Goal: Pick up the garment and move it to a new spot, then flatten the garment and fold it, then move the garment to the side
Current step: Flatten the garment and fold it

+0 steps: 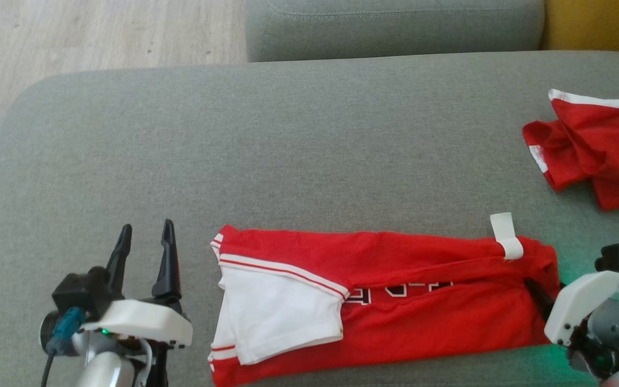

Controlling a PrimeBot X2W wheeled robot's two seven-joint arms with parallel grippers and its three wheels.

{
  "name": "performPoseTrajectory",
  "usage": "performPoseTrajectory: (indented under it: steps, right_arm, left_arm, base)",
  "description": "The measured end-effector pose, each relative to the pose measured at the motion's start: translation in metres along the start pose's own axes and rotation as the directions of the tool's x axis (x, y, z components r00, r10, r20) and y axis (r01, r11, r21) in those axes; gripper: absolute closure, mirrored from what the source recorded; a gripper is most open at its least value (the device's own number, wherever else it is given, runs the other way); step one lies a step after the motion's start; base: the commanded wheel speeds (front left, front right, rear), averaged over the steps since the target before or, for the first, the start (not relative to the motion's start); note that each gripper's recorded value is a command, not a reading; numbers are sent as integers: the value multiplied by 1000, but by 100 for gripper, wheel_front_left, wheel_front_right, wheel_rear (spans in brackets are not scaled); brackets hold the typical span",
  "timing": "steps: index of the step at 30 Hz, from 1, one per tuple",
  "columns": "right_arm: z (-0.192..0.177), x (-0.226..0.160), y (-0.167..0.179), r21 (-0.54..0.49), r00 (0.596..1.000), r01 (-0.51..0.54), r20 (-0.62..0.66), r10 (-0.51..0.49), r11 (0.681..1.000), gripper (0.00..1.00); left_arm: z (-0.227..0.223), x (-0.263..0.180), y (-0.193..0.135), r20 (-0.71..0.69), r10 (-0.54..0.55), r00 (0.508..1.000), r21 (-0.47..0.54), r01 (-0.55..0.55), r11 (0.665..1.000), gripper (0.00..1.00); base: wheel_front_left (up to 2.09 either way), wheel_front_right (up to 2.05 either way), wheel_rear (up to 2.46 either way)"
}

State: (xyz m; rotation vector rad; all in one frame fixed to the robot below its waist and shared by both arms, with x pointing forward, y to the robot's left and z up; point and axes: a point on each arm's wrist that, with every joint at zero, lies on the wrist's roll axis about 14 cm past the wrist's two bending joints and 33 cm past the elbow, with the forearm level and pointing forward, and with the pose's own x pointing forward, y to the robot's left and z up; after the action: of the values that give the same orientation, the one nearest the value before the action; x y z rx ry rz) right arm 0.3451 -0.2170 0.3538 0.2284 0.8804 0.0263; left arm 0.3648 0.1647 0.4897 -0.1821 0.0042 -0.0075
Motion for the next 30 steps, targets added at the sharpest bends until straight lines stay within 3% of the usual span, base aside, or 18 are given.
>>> performPoseTrajectory:
  steps: [9, 10, 12, 13, 23, 30]
  right_arm:
    - [-2, 9, -3, 16, 997, 14, -81, -12, 1000, 3]
    - [-2, 10, -2, 18, 996, 12, -90, -10, 1000, 24]
    - [-1, 11, 0, 26, 995, 6, -99, -3, 1000, 88]
    - [-1, 11, 1, 25, 995, 4, -99, -2, 1000, 100]
    - [26, 9, 5, -10, 999, -15, 31, 16, 1000, 100]
    - [85, -14, -25, -52, 977, 51, 211, -39, 997, 100]
  left_arm:
    - [-7, 0, 6, -17, 18, 1000, -1, -18, 1000, 0]
    - [-7, 1, 6, -18, 18, 1000, -2, -18, 1000, 0]
    - [-8, 2, 7, -18, 19, 1000, -4, -19, 1000, 0]
    - [-7, 3, 7, -16, 18, 1000, -1, -18, 1000, 0]
    - [-5, 8, -1, -3, -4, 1000, -6, 4, 1000, 0]
    - [-1, 9, 2, 10, 9, 1000, -15, -9, 1000, 0]
  base:
    - [0, 0, 0]
    - [0, 0, 0]
    - [0, 0, 0]
    - [0, 0, 0]
    - [0, 0, 0]
    - [0, 0, 0]
